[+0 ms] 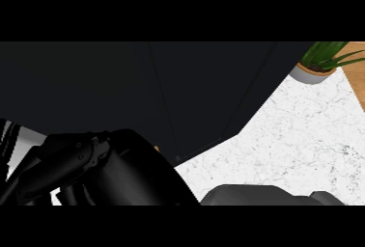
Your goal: Pick up the wine, place it into the cabinet and close the cabinet
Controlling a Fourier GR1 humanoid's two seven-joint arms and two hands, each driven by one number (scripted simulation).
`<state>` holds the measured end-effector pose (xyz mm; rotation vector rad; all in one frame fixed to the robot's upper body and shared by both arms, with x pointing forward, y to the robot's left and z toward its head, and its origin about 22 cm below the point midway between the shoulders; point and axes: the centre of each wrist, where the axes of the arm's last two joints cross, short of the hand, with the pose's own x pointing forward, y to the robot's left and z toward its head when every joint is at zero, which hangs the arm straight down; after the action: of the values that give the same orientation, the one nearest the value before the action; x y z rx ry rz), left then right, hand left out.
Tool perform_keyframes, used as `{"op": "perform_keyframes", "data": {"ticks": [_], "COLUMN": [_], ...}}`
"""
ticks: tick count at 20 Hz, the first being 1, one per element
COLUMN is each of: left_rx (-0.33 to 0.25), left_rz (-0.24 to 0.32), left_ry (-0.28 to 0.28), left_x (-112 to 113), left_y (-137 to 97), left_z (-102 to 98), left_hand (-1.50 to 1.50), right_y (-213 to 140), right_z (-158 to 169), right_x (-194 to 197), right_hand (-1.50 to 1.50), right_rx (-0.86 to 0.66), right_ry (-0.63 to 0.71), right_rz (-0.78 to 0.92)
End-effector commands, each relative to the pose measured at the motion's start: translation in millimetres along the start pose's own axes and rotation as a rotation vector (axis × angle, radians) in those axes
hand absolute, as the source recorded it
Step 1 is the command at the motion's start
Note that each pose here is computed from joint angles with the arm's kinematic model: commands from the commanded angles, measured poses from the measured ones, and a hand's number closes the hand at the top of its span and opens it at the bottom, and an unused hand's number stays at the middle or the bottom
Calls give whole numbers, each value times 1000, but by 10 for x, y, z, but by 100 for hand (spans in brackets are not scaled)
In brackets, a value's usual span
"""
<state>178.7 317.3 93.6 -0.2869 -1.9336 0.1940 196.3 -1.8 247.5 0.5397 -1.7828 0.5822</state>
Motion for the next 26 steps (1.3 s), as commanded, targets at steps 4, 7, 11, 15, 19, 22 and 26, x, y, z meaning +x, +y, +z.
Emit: {"op": "perform_keyframes", "data": {"ticks": [4,7,11,15,19,22,26], "left_rx": [3,21,15,38,12,3,-3], "left_rz": [2,-4,-16,-29,-10,-36,-28], "left_ry": [10,-9,5,-15,-4,1,-3], "left_x": [-86,-39,28,-82,-67,25,46], "left_y": [8,-52,111,79,9,108,18], "left_z": [4,3,-43,-127,-18,-91,-80], "left_hand": [-150,-150,-150,-150,-150,-150,-150], "right_y": [-90,-259,-546,-736,-1080,-1176,-1438], "right_z": [-754,-921,-1134,-1245,-1384,-1350,-1299], "right_x": [-1,74,-156,-330,-399,-458,-535], "right_hand": [150,150,150,150,150,150,150], "right_rx": [-76,-105,-163,-150,-183,-185,-246], "right_ry": [-48,-28,12,27,42,39,30], "right_rz": [155,186,163,162,186,181,268]}}
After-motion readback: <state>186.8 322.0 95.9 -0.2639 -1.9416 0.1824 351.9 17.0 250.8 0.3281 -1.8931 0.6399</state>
